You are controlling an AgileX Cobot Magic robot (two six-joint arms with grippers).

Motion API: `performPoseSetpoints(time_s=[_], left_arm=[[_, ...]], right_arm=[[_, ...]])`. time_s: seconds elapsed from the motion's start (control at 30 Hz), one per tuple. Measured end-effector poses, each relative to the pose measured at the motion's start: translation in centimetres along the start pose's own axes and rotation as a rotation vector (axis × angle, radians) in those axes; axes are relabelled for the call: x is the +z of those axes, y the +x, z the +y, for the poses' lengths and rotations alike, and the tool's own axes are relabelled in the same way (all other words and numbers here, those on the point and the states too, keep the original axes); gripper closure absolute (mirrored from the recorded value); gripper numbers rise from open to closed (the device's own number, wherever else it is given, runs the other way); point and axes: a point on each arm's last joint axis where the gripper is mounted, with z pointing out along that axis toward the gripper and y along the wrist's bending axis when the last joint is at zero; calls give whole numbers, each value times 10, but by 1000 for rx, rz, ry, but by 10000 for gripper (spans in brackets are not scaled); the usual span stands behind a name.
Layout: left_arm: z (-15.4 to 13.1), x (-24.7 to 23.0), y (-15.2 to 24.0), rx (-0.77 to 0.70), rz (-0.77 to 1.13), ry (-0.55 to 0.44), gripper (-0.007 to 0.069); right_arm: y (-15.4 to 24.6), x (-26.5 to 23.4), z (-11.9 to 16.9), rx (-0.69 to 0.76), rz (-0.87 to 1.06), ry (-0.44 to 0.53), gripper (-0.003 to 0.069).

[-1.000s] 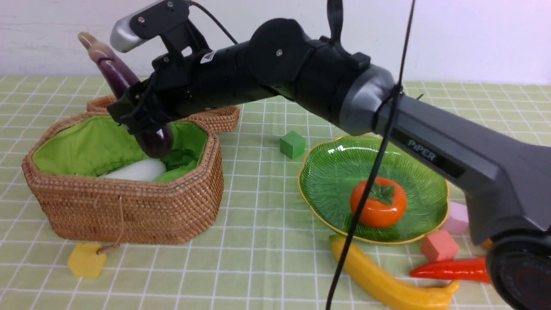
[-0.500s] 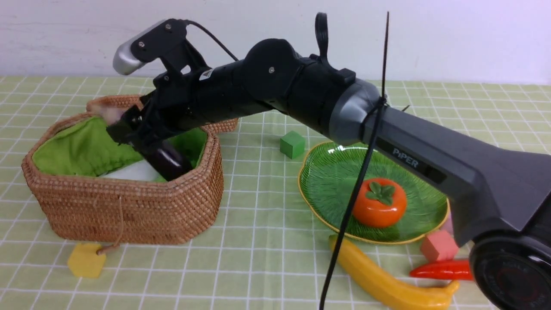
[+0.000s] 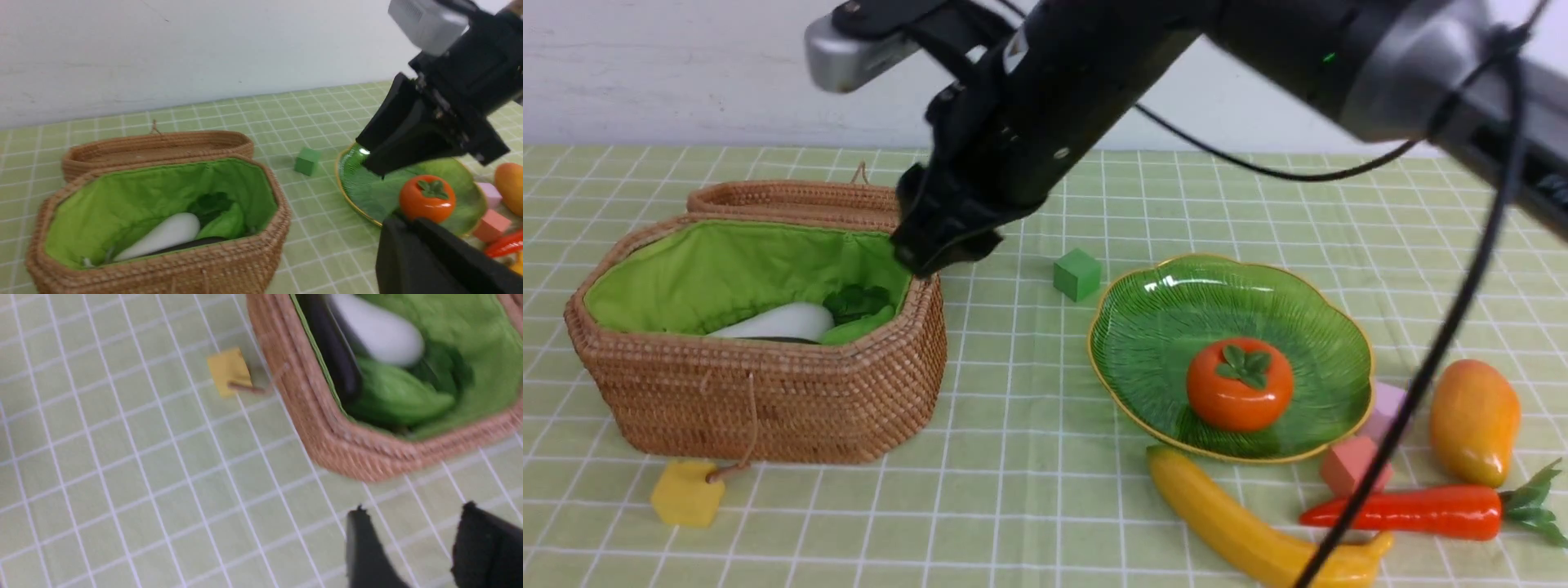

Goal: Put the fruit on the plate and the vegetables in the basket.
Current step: Use the right arm to grab a banana and put it into the right plate

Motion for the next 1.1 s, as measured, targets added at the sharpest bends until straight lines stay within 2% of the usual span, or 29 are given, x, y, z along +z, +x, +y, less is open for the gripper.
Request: performPoseSetpoints(time_s=[0.07, 0.1, 0.17, 0.3, 0.4, 0.43, 0.5, 0.57, 0.6, 0.67, 0.7, 0.73, 0.77, 0.8, 0.87, 0.97, 1.1], left_arm=[[-6, 0, 3, 9, 31, 66, 620], [-8, 0, 4, 4, 44, 90, 620], [-14, -1, 8, 5, 86, 159, 620], [-23, -4, 12, 11, 129, 260, 619], [-32, -7, 15, 46, 164, 363, 619], [-32, -7, 15, 48, 165, 368, 619], [-37, -9, 17, 74, 175, 423, 619], [-39, -11, 18, 92, 180, 461, 619], [-40, -11, 18, 92, 180, 463, 619], [-41, -12, 18, 100, 181, 480, 619], [-41, -12, 18, 101, 181, 481, 619], [-41, -12, 18, 104, 180, 483, 619], [-41, -12, 18, 106, 180, 484, 619], [-41, -12, 18, 105, 180, 485, 619], [-41, -12, 18, 108, 180, 486, 619], [-41, -12, 18, 110, 184, 485, 619], [-41, -12, 20, 115, 199, 483, 619]], right_arm=[[1, -19, -2, 35, 0, 68, 571], [2, -26, -2, 53, -2, 93, 622], [6, -38, -3, 94, -2, 138, 670], [26, -57, 1, 138, 34, 195, 677], [67, -74, 8, 167, 122, 237, 664], [72, -71, 9, 170, 144, 236, 663], [107, -71, 12, 186, 234, 244, 628], [147, -53, 6, 242, 368, 229, 548], [147, -53, 6, 242, 368, 229, 548], [184, -34, -9, 300, 497, 215, 430], [187, -34, -10, 301, 505, 215, 430], [202, -25, -17, 313, 540, 195, 358], [211, -18, -22, 313, 539, 176, 288], [214, -16, -24, 316, 535, 176, 278], [225, 0, -33, 320, 491, 146, 168], [229, 18, -41, 319, 464, 134, 87], [233, 40, -50, 314, 451, 137, 68]])
